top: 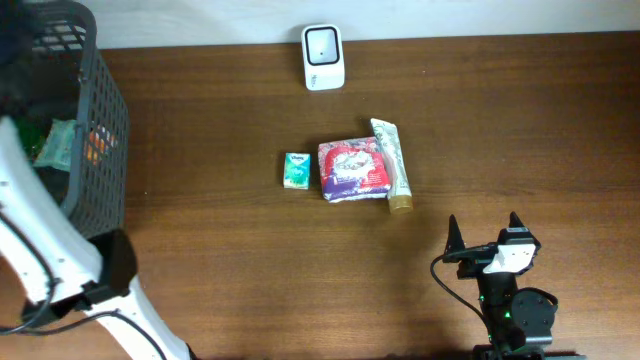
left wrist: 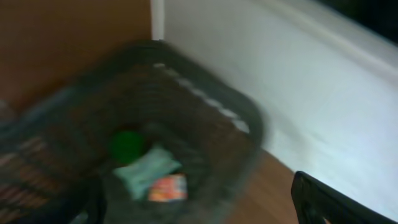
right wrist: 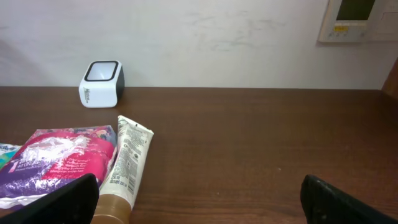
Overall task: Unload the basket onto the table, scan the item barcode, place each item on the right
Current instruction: 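Reach into the basket and grasp the small orange box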
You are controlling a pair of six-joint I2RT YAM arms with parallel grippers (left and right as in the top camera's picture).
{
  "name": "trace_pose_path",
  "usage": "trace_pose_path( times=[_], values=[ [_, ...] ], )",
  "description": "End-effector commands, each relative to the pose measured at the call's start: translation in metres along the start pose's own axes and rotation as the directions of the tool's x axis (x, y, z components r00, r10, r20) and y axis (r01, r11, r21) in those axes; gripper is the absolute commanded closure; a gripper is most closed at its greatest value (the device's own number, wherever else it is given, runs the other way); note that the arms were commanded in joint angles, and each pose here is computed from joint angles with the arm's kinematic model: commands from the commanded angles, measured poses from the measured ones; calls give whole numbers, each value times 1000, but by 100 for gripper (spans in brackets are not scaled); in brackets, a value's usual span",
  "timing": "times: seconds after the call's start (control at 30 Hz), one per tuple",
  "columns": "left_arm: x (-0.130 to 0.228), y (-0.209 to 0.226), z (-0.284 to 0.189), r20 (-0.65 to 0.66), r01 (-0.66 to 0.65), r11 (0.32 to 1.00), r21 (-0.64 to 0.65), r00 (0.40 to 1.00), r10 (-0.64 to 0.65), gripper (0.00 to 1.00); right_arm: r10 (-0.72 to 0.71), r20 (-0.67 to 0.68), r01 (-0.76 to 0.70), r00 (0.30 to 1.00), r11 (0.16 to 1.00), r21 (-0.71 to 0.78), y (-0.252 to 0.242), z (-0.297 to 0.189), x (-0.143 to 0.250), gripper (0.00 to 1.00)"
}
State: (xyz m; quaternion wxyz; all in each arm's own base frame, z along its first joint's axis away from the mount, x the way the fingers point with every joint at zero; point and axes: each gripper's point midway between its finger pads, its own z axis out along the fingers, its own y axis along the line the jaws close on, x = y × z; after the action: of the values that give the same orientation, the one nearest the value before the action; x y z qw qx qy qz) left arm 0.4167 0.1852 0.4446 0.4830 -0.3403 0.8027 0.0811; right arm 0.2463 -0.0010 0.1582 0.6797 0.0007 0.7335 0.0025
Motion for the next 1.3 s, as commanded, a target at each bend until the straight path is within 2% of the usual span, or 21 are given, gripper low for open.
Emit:
trace_pose_path(
  times=[0.0, 0.07, 0.13, 0.17, 0.2, 0.27, 0.37, 0.4, 0.43, 0.5, 0.63, 0.73, 0.9, 1.0, 1.03, 1.2, 1.23, 1.27],
  values=[
    [8, 64, 49, -79, -3, 984, -179, 997, -12, 9, 2, -3, -2, 1000, 1000, 15, -3, 0, 3, 1],
    [25, 80, 80, -172, -111, 972, -206, 982, 76, 13, 2, -3, -2, 1000, 1000, 15, -3, 0, 3, 1],
    [43, 79, 106, -248, -184, 968, -167, 959, 140, 14, 2, -3, -2, 1000, 1000, 15, -3, 0, 3, 1],
    [64, 61, 134, -301, -254, 967, -20, 924, 236, 15, 2, -3, -2, 1000, 1000, 15, -3, 0, 3, 1],
    [78, 52, 151, -319, -284, 957, 62, 903, 288, 16, 2, -3, -2, 1000, 1000, 15, -3, 0, 3, 1],
    [101, 55, 183, -350, -294, 953, 72, 887, 300, 26, 2, -3, -2, 1000, 1000, 15, -3, 0, 3, 1],
    [149, 66, 223, -428, -298, 951, 78, 851, 302, 32, 2, -3, -2, 1000, 1000, 15, -3, 0, 3, 1],
    [166, 70, 235, -456, -317, 944, 92, 829, 323, 34, 2, -3, -2, 1000, 1000, 15, -3, 0, 3, 1],
    [184, 66, 244, -474, -368, 916, 158, 786, 398, 33, 2, -3, -2, 1000, 1000, 15, -3, 0, 3, 1],
    [205, 54, 256, -473, -389, 882, 264, 745, 470, 30, 2, -3, -2, 1000, 1000, 15, -3, 0, 3, 1],
    [225, 53, 283, -471, -389, 878, 279, 741, 478, 30, 2, -3, -2, 1000, 1000, 15, -3, 0, 3, 1],
    [248, 44, 293, -448, -432, 813, 390, 682, 578, 32, 2, -3, -2, 1000, 1000, 15, -3, 0, 3, 1],
    [281, 43, 307, -478, -399, 799, 449, 649, 592, 39, 2, -3, -2, 1000, 1000, 15, -3, 0, 3, 1],
    [290, 45, 309, -495, -391, 801, 452, 637, 591, 52, 2, -3, -2, 1000, 1000, 15, -3, 0, 3, 1],
    [291, 45, 308, -500, -389, 802, 453, 634, 590, 61, 2, -3, -2, 1000, 1000, 15, -3, 0, 3, 1],
    [300, 49, 300, -541, -372, 808, 458, 605, 585, 76, 2, -3, -2, 1000, 1000, 15, -3, 0, 3, 1],
    [303, 51, 297, -556, -364, 810, 459, 593, 582, 81, 2, -3, -2, 1000, 1000, 15, -3, 0, 3, 1],
    [306, 52, 295, -567, -359, 812, 461, 585, 580, 92, 2, -3, -2, 1000, 1000, 15, -3, 0, 3, 1]
  ],
)
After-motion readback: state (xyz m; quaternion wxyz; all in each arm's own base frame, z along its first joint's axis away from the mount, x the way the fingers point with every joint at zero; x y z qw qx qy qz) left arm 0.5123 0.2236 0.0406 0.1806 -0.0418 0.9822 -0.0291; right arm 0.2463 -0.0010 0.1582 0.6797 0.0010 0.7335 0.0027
